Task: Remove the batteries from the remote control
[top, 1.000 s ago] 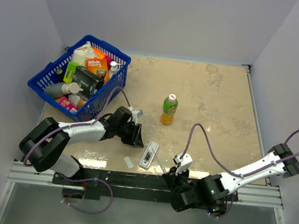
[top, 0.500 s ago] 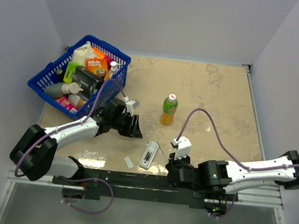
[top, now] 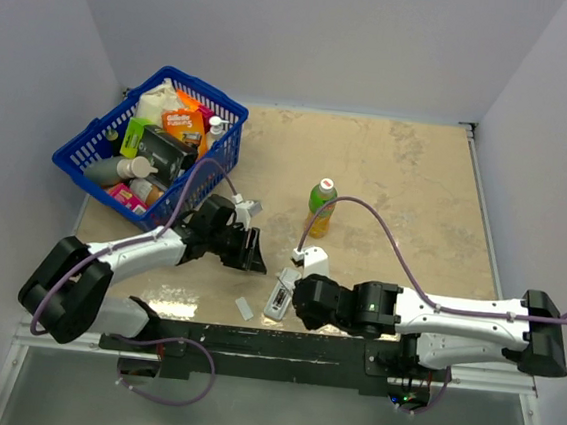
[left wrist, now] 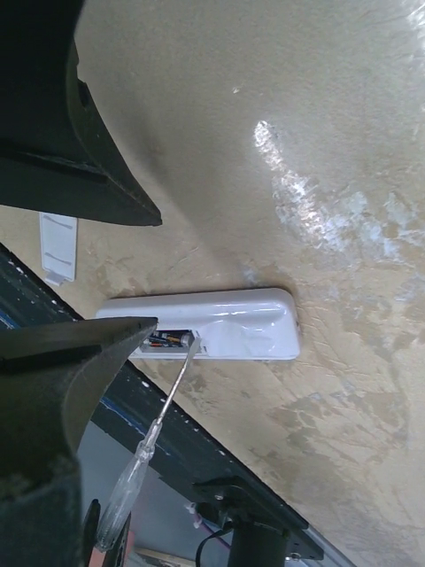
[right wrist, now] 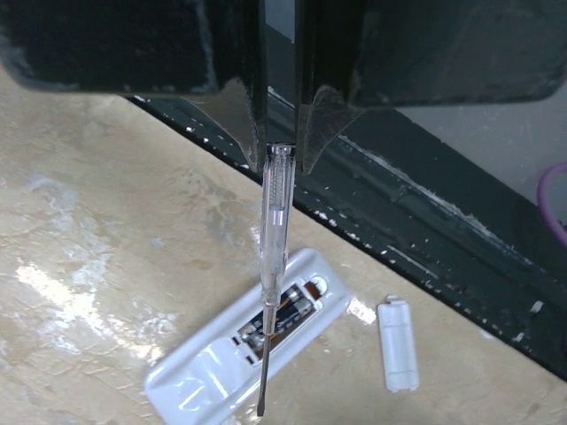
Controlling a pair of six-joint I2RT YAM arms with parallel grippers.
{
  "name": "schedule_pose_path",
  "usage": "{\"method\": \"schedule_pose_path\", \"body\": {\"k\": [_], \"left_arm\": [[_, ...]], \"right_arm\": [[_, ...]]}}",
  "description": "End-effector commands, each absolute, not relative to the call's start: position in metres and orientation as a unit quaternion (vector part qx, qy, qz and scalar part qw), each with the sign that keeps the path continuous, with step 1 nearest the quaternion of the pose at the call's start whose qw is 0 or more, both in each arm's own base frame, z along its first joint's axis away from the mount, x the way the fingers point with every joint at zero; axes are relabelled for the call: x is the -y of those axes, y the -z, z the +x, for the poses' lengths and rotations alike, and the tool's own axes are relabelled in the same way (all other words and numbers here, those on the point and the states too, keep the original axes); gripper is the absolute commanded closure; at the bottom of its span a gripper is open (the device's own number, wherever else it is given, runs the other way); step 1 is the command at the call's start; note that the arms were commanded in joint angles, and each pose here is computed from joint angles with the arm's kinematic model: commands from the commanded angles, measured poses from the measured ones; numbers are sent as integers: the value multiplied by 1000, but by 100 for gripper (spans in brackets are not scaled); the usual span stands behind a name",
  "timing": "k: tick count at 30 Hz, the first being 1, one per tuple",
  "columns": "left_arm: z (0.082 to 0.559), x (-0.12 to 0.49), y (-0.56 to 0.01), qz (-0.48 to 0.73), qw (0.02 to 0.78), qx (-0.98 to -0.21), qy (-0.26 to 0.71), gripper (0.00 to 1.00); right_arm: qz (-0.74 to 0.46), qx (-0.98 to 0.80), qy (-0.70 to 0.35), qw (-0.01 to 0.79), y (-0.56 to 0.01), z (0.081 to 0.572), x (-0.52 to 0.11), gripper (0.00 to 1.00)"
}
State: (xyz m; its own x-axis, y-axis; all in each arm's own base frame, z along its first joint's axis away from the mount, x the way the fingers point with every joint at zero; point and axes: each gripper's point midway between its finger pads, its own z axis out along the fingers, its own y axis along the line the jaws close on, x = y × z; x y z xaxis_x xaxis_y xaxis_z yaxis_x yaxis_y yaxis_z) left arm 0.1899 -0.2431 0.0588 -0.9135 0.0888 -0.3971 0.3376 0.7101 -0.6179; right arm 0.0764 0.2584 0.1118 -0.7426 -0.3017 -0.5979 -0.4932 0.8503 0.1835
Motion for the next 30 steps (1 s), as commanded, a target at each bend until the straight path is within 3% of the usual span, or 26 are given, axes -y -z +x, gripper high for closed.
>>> {"method": "schedule_pose_path", "body": {"k": [1,30], "left_arm": [[185,251,-57,127,163,-896,394,52],[172,262,-50,135,141,-882,428,53]], "right_arm": [[-255,-907,-202,269,-123,69,-279,100],[-288,-915,-184,216,-123,49,-252,100]]}}
